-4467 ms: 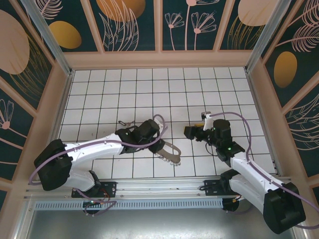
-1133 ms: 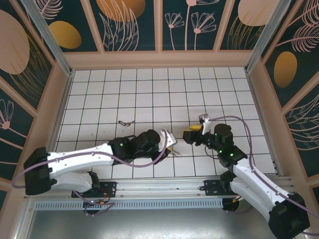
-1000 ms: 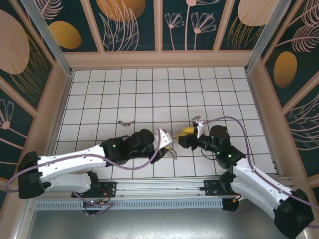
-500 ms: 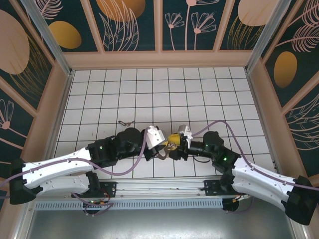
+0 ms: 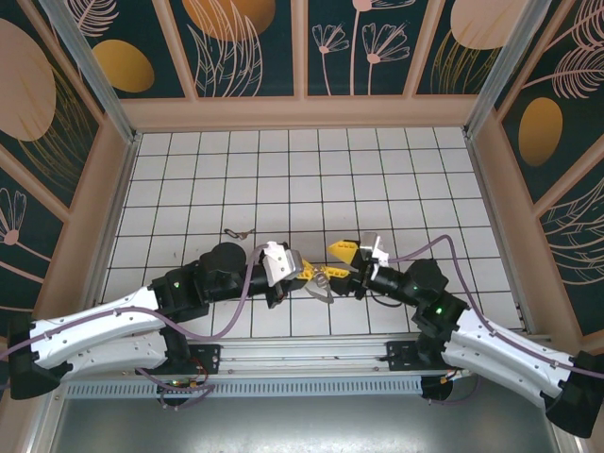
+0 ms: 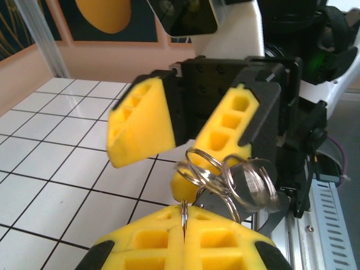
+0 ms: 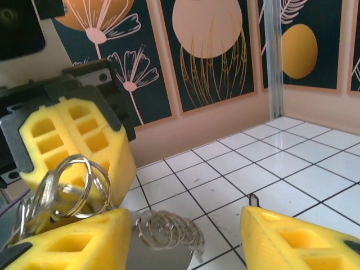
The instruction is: Put the keys on the keyring
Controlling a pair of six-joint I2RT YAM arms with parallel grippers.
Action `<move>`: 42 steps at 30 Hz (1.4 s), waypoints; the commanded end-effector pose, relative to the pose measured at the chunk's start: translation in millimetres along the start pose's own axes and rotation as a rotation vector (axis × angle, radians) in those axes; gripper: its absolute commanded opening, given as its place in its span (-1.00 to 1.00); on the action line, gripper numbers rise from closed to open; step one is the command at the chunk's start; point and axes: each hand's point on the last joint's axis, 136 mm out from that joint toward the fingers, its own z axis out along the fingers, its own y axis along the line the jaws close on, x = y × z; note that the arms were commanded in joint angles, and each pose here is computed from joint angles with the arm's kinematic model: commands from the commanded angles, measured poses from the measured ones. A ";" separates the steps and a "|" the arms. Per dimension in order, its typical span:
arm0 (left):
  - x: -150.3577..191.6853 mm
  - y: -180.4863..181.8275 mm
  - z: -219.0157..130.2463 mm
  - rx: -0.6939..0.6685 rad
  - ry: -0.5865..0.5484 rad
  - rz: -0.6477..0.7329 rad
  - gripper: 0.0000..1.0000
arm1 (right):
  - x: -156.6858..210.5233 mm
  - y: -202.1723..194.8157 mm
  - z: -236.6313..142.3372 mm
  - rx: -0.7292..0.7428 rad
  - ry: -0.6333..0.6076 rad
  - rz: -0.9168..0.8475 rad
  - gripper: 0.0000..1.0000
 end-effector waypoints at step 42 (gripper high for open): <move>-15.6 12.4 -1.4 -0.072 -0.086 0.106 -1.00 | -30.7 78.7 -5.4 -0.264 -0.077 -0.101 0.03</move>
